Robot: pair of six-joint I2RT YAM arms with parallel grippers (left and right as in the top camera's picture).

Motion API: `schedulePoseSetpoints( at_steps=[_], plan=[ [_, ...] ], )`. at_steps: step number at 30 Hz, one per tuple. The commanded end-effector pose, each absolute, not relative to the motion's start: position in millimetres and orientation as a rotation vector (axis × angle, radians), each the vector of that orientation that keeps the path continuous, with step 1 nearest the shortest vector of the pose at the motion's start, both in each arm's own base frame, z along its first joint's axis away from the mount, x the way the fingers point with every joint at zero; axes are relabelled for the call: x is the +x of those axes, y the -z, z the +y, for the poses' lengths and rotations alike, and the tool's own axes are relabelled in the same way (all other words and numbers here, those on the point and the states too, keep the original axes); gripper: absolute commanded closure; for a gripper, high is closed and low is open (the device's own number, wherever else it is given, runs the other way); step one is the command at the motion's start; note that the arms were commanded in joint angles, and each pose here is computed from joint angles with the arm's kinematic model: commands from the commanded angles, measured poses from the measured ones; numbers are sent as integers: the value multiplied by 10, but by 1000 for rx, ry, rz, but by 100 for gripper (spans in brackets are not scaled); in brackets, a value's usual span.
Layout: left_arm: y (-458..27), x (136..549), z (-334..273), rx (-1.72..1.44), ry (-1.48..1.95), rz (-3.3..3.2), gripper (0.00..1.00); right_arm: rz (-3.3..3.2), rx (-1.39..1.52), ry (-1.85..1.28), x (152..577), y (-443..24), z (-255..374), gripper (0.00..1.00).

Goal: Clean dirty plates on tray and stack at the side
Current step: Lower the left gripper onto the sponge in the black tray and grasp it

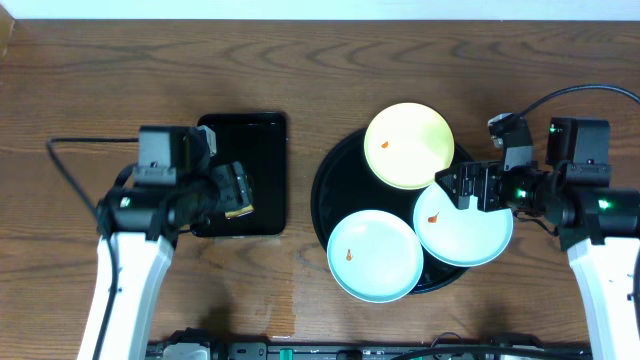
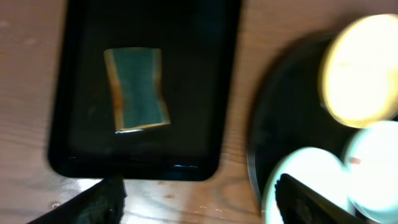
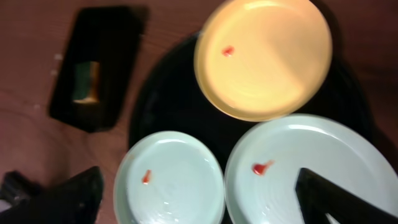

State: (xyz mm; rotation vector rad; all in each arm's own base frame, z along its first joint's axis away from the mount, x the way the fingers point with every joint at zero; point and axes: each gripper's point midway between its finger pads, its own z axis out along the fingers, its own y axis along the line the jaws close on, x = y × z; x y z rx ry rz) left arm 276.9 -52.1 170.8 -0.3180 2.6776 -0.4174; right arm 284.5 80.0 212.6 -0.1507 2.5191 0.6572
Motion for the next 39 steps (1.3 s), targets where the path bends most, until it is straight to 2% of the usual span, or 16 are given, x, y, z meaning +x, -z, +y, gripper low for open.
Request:
schedulePoseSetpoints(
  at_steps=[1, 7, 12, 15, 18, 20, 21, 23, 27, 31, 35, 39],
  plan=[
    [-1488, 2899, -264, -425, 163, 2719, 26, 2571, -72, -574, 2898, -2055, 703, 12],
    [-994, 3159, -368, -373, 69, 2815, 46, 2593, -69, -581, 2902, -2000, 711, 22],
    [-567, 3241, -161, -575, -114, 2852, 52, 2601, -69, -583, 2885, -1989, 716, 26],
    [-267, 3275, -163, -581, -142, 2907, 60, 2612, -66, -585, 2863, -1977, 716, 26],
    [-31, 3298, -173, -578, -156, 2944, 73, 2621, -63, -585, 2843, -1966, 715, 26],
    [26, 3299, -173, -578, -161, 2954, 81, 2622, -63, -585, 2842, -1964, 715, 26],
    [44, 3302, -174, -579, -162, 2955, 81, 2621, -63, -585, 2843, -1965, 715, 27],
    [57, 3305, -178, -578, -159, 2957, 92, 2621, -63, -585, 2844, -1965, 715, 27],
    [-41, 3355, -442, -384, 71, 3001, 92, 2622, -63, -585, 2842, -1964, 715, 28],
    [-400, 3452, -690, -222, 287, 2938, 92, 2622, -63, -586, 2842, -1965, 716, 28],
    [-753, 3488, -659, -200, 273, 2841, 92, 2623, -62, -586, 2839, -1963, 716, 29],
    [-839, 3432, -570, -210, 207, 2834, 83, 2621, -63, -586, 2843, -1965, 716, 29]
  ],
)
